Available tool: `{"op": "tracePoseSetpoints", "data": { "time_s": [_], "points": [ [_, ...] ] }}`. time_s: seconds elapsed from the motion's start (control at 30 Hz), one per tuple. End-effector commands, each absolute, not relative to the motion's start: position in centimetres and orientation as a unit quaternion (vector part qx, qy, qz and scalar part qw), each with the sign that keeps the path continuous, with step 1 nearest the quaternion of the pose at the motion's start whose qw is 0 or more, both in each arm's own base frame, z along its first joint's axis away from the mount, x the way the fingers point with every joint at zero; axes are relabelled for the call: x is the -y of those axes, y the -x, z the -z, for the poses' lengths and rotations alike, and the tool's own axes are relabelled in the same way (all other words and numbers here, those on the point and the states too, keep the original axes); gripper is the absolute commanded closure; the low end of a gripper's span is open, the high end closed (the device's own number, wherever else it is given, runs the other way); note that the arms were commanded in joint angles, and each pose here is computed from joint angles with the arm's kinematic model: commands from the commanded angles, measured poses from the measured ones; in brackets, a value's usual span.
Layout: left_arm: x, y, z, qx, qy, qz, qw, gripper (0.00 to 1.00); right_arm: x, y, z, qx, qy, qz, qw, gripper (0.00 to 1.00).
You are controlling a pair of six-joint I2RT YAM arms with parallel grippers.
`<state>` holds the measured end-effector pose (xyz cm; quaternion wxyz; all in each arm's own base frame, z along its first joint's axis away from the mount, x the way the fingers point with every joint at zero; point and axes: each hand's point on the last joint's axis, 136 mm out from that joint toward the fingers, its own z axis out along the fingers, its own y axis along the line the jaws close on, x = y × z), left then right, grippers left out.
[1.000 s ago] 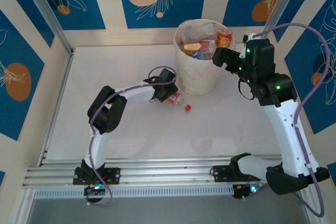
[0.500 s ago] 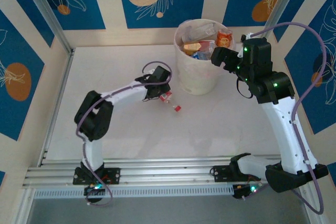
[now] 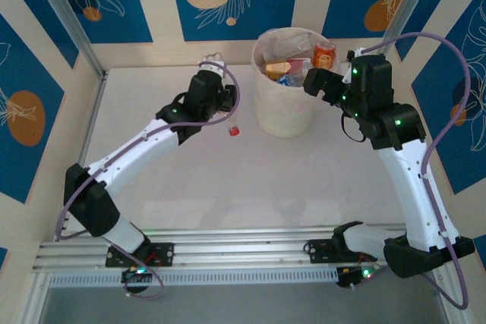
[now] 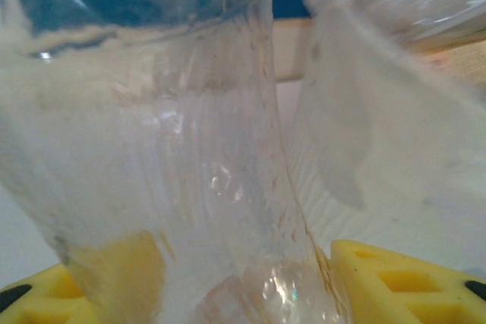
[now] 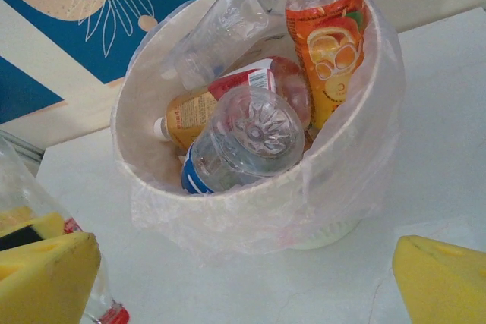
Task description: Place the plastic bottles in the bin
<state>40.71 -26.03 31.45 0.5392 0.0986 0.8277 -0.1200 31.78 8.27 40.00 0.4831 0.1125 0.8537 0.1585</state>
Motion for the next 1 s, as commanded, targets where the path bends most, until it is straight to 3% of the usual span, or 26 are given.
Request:
{"op": "tracePoseSetpoints", "data": {
  "time_s": [0.0,0.47,0.67,0.97],
  "points": [
    [27.3,-40.2,-39.0,-0.751,-0.196,0.122,0.619,0.53,-8.6,-31.2,-41.6,-0.841,-0.115,-0.182,0.496,0.01],
    [33.1,-40.7,-51.3,-0.579,-0.313,0.158,0.736,0.53,-8.7,-31.0,-41.7,-0.840,-0.117,-0.188,0.496,0.01],
    [36.8,-42.7,-52.5,-0.525,-0.366,0.150,0.754,0.52,-8.2,-30.8,-42.3,-0.833,-0.122,-0.181,0.508,0.01],
    [40.3,-46.8,-49.2,-0.526,-0.424,0.099,0.731,0.51,-6.2,-30.6,-42.4,-0.822,-0.161,-0.146,0.527,0.01]
  ]
}}
